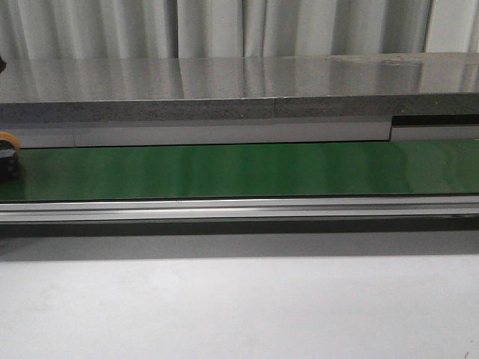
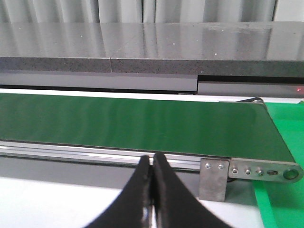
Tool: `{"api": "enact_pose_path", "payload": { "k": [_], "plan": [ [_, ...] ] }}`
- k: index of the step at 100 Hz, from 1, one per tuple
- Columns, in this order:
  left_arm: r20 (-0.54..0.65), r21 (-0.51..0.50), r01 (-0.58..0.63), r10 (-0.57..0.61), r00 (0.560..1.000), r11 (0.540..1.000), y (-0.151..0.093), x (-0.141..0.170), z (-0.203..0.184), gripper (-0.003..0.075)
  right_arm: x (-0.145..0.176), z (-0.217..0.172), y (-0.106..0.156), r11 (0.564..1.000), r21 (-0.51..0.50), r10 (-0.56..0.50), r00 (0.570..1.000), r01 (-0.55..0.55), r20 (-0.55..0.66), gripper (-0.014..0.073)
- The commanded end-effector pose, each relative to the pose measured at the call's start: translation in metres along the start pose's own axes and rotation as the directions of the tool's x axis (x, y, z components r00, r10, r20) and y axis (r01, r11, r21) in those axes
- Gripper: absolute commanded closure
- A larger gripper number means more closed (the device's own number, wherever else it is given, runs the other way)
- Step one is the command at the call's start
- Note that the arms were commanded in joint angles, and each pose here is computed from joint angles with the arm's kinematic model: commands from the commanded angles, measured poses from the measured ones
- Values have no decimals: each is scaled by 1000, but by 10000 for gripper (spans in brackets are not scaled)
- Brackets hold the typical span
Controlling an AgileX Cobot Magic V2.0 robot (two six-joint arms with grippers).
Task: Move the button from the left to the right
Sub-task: 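Lower the button onto the green belt and open the left gripper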
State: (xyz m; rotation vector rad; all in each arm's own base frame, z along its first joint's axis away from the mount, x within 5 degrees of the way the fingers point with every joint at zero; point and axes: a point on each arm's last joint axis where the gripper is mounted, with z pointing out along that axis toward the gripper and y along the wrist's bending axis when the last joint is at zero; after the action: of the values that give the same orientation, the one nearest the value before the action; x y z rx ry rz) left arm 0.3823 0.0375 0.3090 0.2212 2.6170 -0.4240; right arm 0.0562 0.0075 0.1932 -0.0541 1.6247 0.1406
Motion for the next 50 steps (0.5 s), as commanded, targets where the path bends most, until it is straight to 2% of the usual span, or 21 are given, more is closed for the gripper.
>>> {"api": "enact_pose_path", "payload": {
  "k": [1,22,36,50],
  "plan": [
    [173,16,-57,54,983,998,-27,-12,-42,183,-14,-3,0,1000,7,-14,993,13,114,662],
    [316,-60,-149,160,935,987,-69,-5,-75,183,-14,-3,0,1000,7,-14,993,13,114,662],
    [424,-120,-173,208,881,978,-92,15,-91,183,-14,-3,0,1000,7,-14,993,13,114,662],
    [528,-183,-154,230,818,971,-102,44,-103,183,-14,-3,0,1000,7,-14,993,13,114,662]
  ]
}}
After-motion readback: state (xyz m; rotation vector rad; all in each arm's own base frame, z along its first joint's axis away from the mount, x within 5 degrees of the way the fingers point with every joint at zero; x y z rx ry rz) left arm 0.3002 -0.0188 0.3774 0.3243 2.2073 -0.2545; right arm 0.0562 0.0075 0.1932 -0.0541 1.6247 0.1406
